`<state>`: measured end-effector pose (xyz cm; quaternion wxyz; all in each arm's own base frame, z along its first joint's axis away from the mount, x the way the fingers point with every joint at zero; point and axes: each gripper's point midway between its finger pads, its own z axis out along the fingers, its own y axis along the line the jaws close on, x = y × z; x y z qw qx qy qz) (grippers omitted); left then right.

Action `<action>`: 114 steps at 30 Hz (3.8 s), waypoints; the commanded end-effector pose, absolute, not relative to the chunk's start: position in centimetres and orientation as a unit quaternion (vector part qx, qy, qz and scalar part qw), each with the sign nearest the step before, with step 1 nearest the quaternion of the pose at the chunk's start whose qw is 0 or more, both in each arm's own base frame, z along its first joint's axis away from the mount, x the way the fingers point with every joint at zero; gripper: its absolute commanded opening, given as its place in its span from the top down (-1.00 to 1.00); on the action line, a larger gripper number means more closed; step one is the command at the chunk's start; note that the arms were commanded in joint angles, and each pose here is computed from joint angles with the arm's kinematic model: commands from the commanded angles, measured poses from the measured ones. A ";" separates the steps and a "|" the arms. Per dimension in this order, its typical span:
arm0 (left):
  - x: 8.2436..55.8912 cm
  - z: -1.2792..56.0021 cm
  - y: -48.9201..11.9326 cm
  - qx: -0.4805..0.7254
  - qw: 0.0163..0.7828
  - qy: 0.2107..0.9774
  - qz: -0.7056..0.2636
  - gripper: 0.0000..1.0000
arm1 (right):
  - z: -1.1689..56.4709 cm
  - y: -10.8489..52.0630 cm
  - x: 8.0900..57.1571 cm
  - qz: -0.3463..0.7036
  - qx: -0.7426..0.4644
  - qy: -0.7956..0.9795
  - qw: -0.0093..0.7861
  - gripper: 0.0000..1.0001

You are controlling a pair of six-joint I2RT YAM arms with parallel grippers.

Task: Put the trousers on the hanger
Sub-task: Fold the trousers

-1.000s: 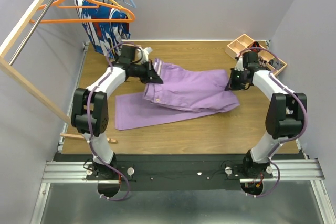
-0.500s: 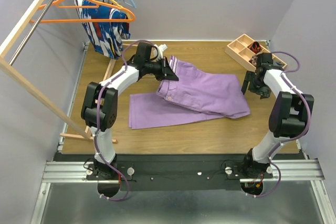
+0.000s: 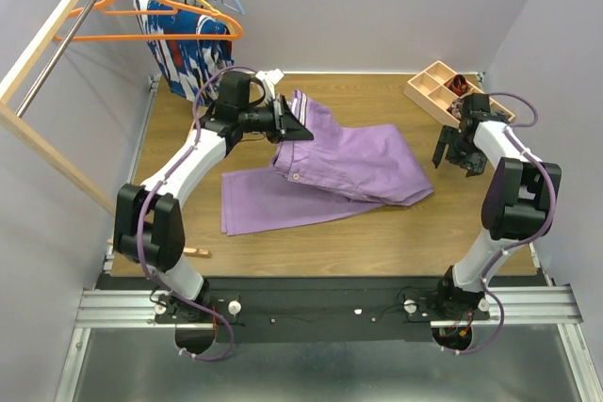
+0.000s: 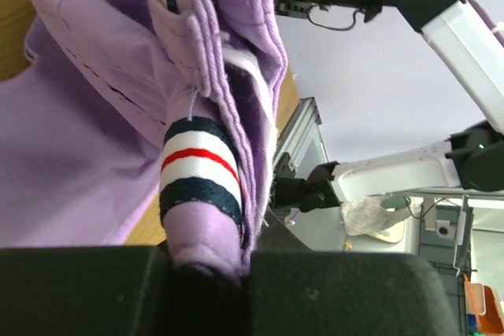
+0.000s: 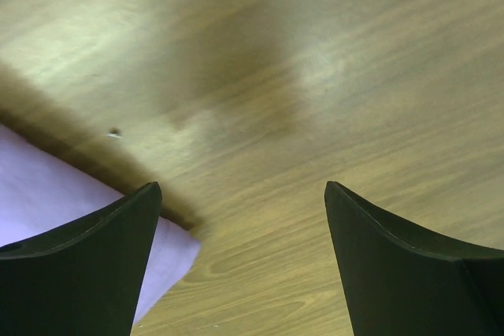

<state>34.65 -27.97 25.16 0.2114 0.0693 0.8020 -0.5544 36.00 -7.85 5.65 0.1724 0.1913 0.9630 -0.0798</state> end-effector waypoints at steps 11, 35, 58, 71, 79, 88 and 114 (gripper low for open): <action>32.2 23.2 -20.1 0.033 0.223 0.827 -0.514 1.00 | 9.3 2.3 40.0 0.222 0.059 0.942 0.246 -0.84; 30.5 15.1 -16.9 0.007 0.196 0.883 -0.426 1.00 | 3.2 8.8 39.0 0.369 0.010 0.912 0.177 -0.76; 37.9 17.3 -17.7 0.030 0.260 0.858 -0.442 1.00 | 4.7 2.9 39.2 0.194 0.143 0.945 0.220 0.99; 38.9 18.7 -23.8 0.060 0.245 0.836 -0.487 1.00 | 5.2 -8.8 36.0 -0.069 0.270 0.933 0.226 0.99; 37.3 18.9 -23.8 0.054 0.232 0.832 -0.501 1.00 | 3.7 -8.2 36.4 -0.052 0.263 0.942 0.204 -0.62; 36.3 20.4 -23.8 0.057 0.229 0.825 -0.514 1.00 | 3.1 -6.7 37.0 -0.005 0.237 0.951 0.198 -0.70; 34.2 16.3 -19.1 0.016 0.226 0.852 -0.473 1.00 | 6.7 2.6 41.3 0.283 0.046 0.919 0.271 -0.66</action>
